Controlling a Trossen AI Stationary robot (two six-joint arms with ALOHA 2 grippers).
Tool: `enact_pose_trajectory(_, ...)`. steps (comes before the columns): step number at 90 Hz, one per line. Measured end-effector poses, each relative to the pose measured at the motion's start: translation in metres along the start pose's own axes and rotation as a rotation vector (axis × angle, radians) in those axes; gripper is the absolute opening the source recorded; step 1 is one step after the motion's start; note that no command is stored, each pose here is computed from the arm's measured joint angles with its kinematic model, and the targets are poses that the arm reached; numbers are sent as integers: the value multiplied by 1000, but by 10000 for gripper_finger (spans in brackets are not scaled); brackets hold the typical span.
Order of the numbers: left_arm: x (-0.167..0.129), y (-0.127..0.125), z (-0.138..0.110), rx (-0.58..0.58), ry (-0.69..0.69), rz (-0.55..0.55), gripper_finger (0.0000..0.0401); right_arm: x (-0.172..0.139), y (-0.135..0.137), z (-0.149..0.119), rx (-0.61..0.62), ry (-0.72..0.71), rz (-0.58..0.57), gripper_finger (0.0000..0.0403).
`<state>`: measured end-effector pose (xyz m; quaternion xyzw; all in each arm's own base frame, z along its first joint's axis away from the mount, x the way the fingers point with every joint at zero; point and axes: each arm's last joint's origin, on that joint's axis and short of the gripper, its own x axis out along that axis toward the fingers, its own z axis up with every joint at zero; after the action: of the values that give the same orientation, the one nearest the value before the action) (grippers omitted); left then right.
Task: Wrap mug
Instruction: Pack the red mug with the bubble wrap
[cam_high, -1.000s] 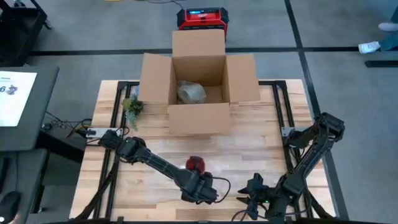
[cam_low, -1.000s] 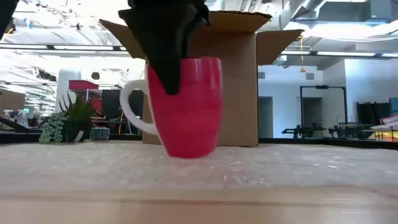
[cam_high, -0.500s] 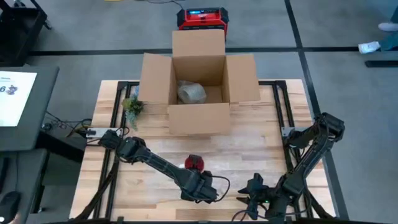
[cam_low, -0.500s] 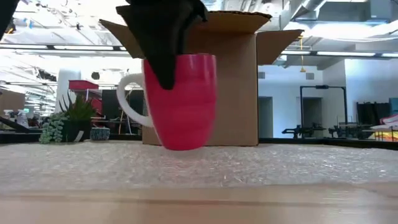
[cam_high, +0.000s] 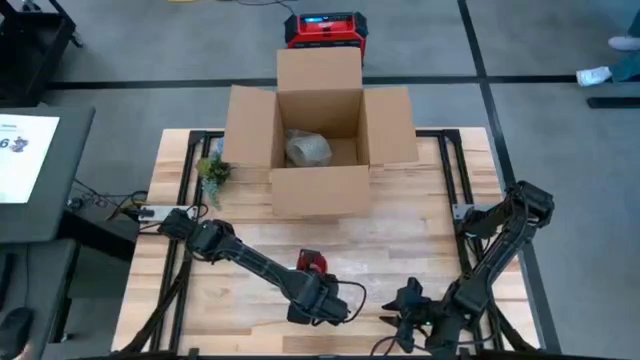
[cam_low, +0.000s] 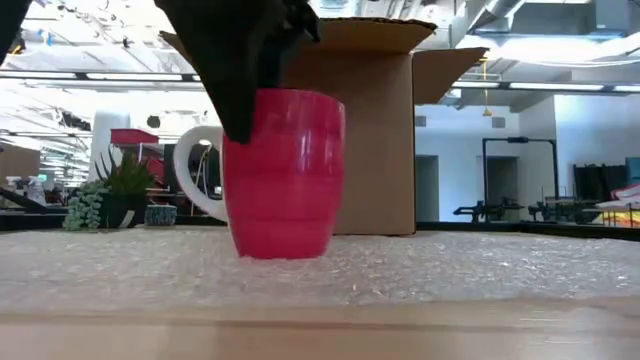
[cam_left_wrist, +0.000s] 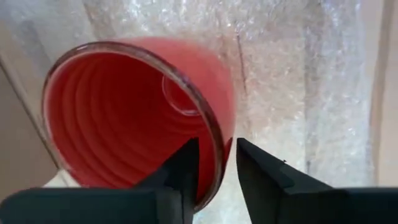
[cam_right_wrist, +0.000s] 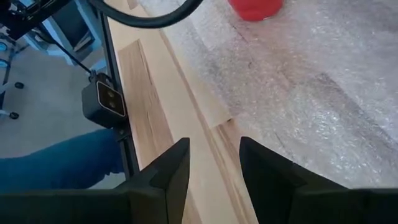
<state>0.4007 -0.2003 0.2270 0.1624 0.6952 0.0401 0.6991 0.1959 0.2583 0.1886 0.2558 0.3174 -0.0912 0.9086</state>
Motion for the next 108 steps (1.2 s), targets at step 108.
enact_pose_trajectory(108, -18, 1, -21, -6, 25, -97, 2, 16, -79, -36, 227, 251, -303, 132)
